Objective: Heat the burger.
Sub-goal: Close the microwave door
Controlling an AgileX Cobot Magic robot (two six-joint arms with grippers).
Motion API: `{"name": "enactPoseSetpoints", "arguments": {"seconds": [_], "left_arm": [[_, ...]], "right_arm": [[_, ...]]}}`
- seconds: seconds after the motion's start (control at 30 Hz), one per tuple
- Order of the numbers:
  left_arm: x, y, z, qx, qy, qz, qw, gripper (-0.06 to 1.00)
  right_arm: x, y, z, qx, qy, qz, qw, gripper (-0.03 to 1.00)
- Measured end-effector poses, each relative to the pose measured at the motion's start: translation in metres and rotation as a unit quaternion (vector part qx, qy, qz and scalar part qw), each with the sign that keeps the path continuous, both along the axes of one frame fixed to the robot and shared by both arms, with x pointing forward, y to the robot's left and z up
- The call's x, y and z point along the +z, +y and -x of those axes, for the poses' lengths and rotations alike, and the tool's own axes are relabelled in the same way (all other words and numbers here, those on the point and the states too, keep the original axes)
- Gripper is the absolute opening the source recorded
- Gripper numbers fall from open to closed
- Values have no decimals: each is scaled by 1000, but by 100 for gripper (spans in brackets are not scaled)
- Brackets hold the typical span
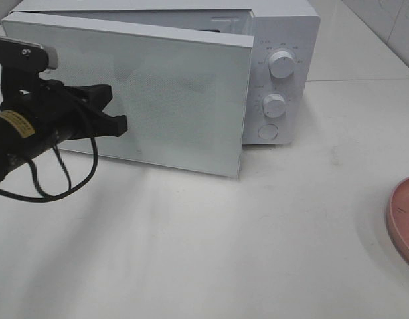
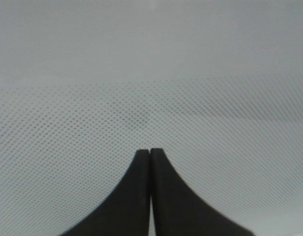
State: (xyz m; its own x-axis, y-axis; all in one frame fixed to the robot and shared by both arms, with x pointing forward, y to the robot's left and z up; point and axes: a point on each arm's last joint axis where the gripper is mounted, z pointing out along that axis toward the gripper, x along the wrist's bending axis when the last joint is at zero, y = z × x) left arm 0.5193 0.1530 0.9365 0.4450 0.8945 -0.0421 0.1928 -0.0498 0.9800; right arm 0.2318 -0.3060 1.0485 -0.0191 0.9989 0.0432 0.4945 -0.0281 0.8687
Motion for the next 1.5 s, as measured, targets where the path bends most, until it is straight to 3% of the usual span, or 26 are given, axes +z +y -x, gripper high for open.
{"name": "enactPoseSetpoints", "arguments": {"seconds": [0.6, 0.8, 1.03, 1.3, 1.5], "left_arm": [[7, -80, -37, -5, -9, 4, 1000, 0], [5, -109, -44, -31, -2, -17, 999, 0], [5, -123, -57, -27, 4, -13, 1000, 0], [3, -136, -62, -48, 12, -41, 998, 0], [14, -136, -59, -50, 48, -39, 997, 0]], "right_arm": [[0, 0, 0, 0, 0, 0, 1000, 76], [0, 0, 0, 0, 0, 0, 1000, 76], [0, 0, 0, 0, 0, 0, 1000, 76], [0, 0, 0, 0, 0, 0, 1000, 76], [0, 0, 0, 0, 0, 0, 1000, 76]]}}
